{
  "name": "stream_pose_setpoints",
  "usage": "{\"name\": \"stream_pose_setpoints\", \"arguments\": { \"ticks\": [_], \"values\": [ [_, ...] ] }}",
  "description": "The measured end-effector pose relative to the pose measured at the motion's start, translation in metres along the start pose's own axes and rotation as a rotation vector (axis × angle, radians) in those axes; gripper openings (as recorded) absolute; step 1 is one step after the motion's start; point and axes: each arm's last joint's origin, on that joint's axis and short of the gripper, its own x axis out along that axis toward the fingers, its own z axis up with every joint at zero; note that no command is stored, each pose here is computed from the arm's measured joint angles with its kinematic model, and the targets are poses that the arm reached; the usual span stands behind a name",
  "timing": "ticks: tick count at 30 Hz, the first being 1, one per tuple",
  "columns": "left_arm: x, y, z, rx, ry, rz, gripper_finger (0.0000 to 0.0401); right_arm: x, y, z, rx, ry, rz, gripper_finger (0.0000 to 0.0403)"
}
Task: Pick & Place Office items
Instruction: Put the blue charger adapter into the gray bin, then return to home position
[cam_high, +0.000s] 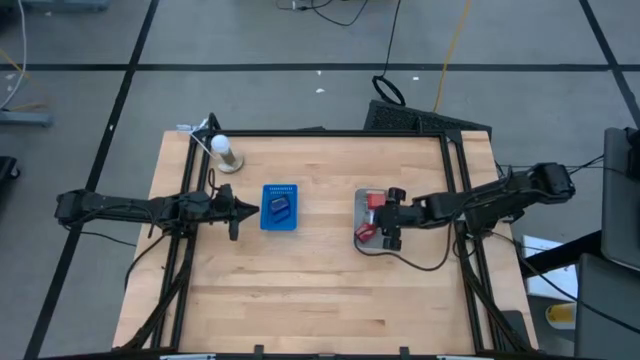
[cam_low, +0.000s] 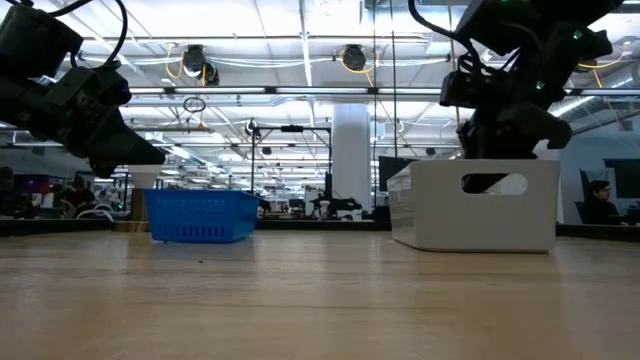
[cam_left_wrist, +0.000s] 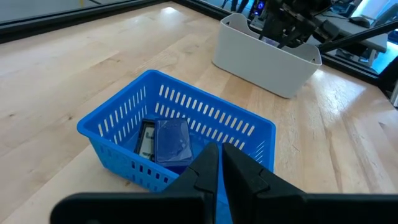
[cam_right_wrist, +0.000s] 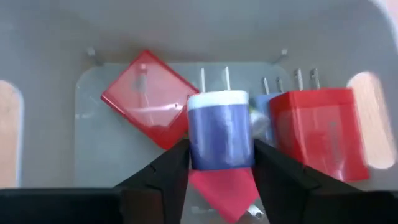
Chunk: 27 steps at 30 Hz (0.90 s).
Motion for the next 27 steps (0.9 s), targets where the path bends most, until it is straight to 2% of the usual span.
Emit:
{"name": "stream_pose_setpoints", "arguments": {
  "ticks": [6, 12, 17, 20, 23, 27],
  "values": [
    [0.000, 0.000, 0.000, 0.003, 0.001, 0.000, 0.0021, -0.009, -0.002, 0.006, 0.022, -0.080, 0.010, 0.0201],
    [0.000, 0.000, 0.000, 0.015, 0.001, -0.001, 0.0021, -0.033, -0.006, 0.017, 0.065, -0.253, 0.035, 0.0205],
    [-0.002, -0.002, 0.005, 0.122, 0.033, 0.010, 0.0021, -0.068, -0.014, 0.023, 0.065, -0.449, 0.052, 0.0194],
    [-0.007, -0.008, 0.021, 0.211, 0.040, -0.022, 0.0021, -0.087, -0.020, 0.020, 0.084, -0.611, 0.066, 0.0179],
    [-0.015, -0.017, 0.041, 0.263, 0.029, -0.095, 0.0021, -0.101, -0.024, 0.008, 0.120, -0.829, 0.142, 0.0157],
    [-0.023, -0.026, 0.064, 0.344, -0.035, -0.166, 0.0014, -0.099, -0.029, -0.021, 0.187, -0.999, 0.152, 0.0120]
  ]
}}
